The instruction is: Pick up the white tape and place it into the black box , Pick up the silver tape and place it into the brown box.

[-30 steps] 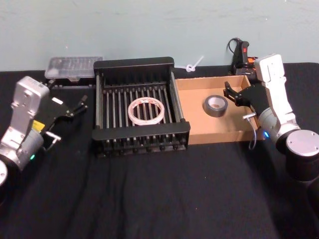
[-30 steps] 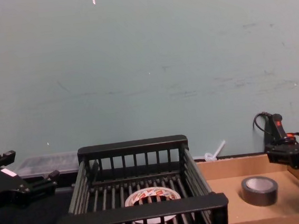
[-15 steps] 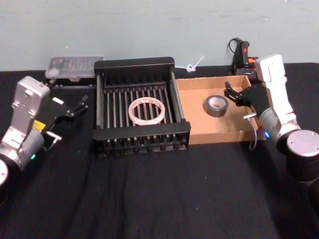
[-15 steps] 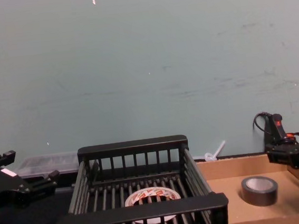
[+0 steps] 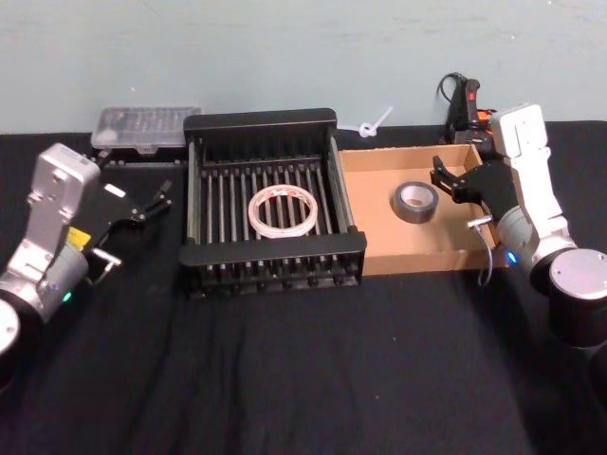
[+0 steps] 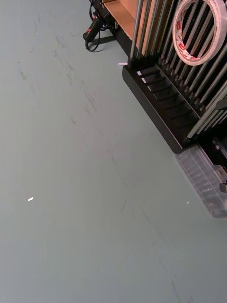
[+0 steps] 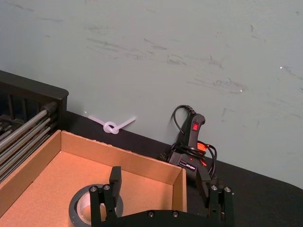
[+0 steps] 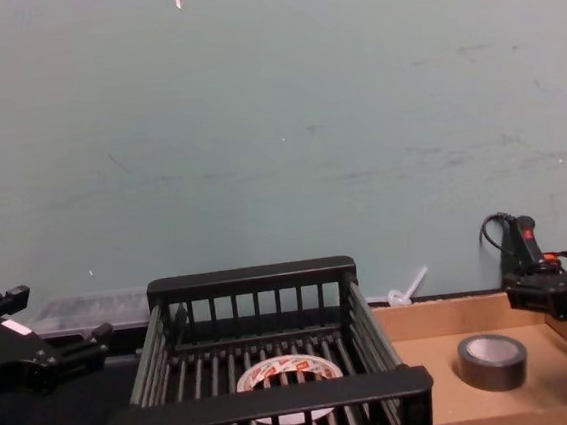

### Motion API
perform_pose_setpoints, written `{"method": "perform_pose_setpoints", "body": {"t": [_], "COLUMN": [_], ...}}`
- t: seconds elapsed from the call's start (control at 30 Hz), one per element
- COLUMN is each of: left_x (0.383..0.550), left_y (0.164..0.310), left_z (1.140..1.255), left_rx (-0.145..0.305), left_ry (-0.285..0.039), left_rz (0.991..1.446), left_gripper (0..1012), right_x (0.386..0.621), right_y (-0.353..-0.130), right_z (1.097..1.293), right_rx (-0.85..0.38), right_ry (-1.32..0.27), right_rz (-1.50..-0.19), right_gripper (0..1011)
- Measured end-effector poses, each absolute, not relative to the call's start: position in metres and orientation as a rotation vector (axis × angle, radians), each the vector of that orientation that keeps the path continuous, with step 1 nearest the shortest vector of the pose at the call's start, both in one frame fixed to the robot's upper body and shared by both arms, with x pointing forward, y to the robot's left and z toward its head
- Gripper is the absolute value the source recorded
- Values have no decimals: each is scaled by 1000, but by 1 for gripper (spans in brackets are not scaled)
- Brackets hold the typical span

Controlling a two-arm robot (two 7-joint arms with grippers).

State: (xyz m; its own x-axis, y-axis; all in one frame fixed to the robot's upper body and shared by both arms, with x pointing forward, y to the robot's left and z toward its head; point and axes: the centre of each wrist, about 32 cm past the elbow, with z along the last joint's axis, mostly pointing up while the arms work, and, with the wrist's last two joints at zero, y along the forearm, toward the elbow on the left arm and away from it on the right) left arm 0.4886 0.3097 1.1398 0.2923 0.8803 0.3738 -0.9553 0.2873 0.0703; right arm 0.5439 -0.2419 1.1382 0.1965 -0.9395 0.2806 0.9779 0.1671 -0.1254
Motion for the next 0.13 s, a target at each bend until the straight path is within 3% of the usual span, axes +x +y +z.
{"method": "perform_pose_setpoints", "body": {"t": [0.13], "left_x": [489], "left_y": [310], "left_z": [1140], "left_rx": [304], "left_ry": [-285], "left_rz": [1248], "left_gripper": [1001], "right_x": [544], "right_y": [-242], "right_z": [1138], "right_rx": [-304], "right_ry": [-150], "right_rz": [-1371], "right_gripper": [1000]}}
